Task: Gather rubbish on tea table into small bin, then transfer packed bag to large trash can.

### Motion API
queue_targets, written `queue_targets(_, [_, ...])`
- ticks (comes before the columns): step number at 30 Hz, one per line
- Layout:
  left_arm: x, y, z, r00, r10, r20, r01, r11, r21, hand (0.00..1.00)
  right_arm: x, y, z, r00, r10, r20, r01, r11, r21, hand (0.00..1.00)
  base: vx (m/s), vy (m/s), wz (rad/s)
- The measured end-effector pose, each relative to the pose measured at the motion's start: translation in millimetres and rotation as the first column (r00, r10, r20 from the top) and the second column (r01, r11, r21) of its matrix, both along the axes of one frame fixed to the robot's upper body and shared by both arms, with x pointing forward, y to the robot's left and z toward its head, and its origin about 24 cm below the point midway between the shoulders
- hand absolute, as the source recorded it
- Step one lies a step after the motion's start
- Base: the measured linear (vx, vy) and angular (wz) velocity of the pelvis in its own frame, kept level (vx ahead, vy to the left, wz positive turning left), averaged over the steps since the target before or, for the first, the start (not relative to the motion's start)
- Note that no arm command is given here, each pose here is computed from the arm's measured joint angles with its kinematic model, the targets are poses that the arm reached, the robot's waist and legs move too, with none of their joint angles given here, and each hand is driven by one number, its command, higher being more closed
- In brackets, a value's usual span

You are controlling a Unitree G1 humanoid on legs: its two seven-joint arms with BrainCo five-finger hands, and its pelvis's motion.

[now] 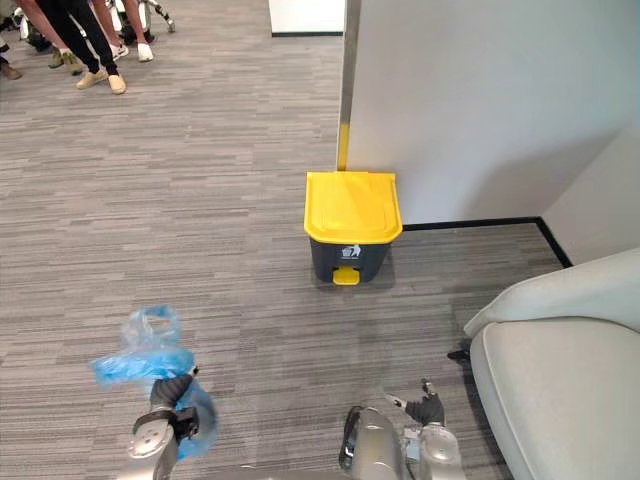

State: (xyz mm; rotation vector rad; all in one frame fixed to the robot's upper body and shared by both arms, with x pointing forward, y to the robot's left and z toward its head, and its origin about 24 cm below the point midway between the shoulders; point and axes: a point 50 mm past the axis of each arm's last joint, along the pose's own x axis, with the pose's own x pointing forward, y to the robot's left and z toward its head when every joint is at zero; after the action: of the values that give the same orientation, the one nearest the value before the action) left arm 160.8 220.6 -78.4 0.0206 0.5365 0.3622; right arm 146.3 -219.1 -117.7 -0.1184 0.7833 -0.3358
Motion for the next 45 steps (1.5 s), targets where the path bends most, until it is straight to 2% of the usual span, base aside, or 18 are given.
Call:
queue_targets(4, [5,-13,-1,1.0,-0.001,0.016,0.002,0.999,-0.044,1.0,-9,2,-4,1.0,-0.005,-0.021,0.005,1.0,0.01,0.0,0.34,-0.218,0.37])
queue_targets(8, [0,-14,-3,1.0,0.006,0.006,-0.005,0.999,-0.053,1.0,3,10,3,0.999,-0.001,0.039,-0.001,0.999,0.037,0.0,0.26,-0.062,-0.17])
queue_targets(14, [-2,-12,-1,1.0,0.029,0.012,-0.028,0.998,-0.056,1.0,5,2,7,0.998,-0.018,0.056,0.017,1.0,0.018,0.0,0.32,0.128,-0.31])
queue_targets(20, [-2,-9,-2,0.999,0.038,0.009,-0.038,0.998,-0.052,1.0,11,6,9,0.997,-0.014,0.071,0.012,1.0,0.027,0.0,0.35,0.134,-0.26])
queue_targets(25, [-8,-3,-3,1.0,0.007,-0.014,-0.007,1.0,-0.013,1.0,-4,5,2,1.0,-0.012,0.018,0.012,1.0,0.021,0.0,0.22,0.027,-0.08])
queue_targets(32, [-12,7,-3,0.999,0.043,-0.021,-0.043,0.999,-0.008,1.0,-12,6,-3,1.0,-0.005,-0.025,0.005,1.0,0.018,0.0,0.26,-0.146,0.31])
queue_targets(38, [-2,-15,-7,0.999,0.046,-0.005,-0.046,0.995,-0.09,1.0,-17,-3,-4,0.998,-0.048,-0.036,0.049,0.999,0.017,0.0,0.26,-0.152,0.4])
queue_targets(45, [0,-15,-4,0.999,0.043,0.009,-0.042,0.995,-0.087,1.0,-20,-4,-5,0.994,-0.102,-0.027,0.103,0.993,0.05,0.0,0.12,0.052,0.1])
